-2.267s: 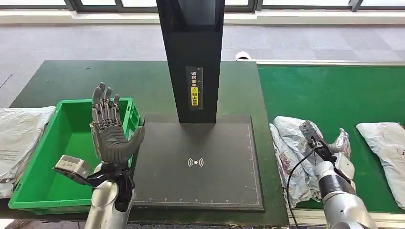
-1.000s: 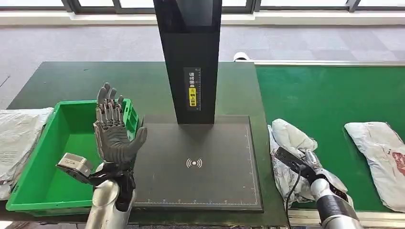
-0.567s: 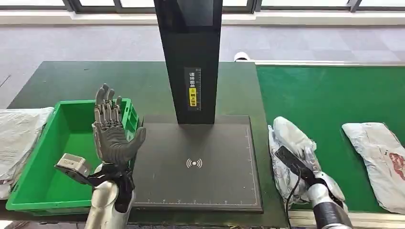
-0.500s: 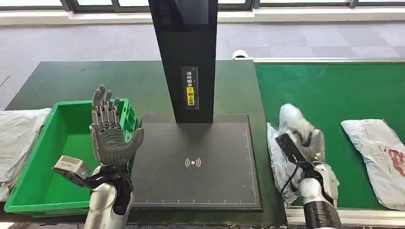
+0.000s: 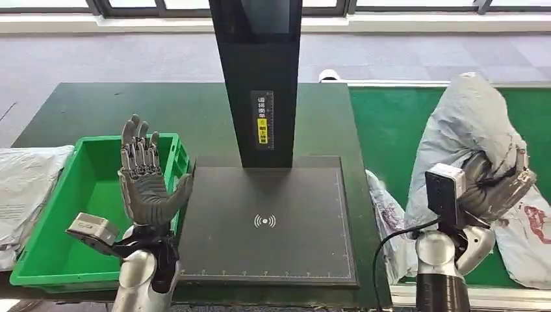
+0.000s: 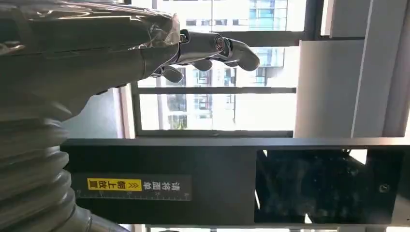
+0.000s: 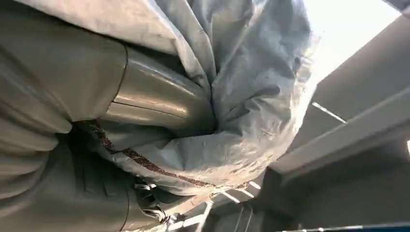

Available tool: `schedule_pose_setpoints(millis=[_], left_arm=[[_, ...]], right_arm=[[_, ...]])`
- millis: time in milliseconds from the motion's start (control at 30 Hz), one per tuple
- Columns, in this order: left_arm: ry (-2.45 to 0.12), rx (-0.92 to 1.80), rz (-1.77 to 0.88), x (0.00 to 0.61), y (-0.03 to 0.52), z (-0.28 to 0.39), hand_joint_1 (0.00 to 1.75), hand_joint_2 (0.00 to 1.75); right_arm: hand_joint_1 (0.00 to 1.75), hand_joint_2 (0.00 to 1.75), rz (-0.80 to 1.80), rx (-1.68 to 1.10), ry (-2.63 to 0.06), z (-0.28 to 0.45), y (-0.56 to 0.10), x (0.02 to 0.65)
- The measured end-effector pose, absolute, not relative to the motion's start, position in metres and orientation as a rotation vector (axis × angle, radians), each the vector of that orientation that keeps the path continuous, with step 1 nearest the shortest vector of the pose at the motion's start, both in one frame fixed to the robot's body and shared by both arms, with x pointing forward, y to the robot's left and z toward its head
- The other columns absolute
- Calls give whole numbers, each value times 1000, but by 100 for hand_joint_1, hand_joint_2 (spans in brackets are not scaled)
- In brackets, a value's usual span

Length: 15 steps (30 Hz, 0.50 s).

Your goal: Moved the parcel from conveyor to table for the left to box.

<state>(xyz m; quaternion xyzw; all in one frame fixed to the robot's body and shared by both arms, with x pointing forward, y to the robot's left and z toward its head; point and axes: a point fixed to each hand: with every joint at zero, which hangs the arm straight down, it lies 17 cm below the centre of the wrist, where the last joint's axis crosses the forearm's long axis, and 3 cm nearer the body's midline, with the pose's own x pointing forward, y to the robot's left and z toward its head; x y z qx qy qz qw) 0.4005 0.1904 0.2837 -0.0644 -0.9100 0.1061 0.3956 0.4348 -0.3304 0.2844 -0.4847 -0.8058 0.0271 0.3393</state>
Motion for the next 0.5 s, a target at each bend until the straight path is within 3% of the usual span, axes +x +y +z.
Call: schedule_pose_setpoints(millis=[267, 500], left_arm=[[-2303, -162, 269, 401, 190, 281, 0, 175], [-2313, -215, 240, 404, 175, 282, 0, 175]], right_arm=[[175, 175, 87, -1113, -2112, 283, -310, 446], [175, 175, 533, -614, -2093, 219, -134, 490]])
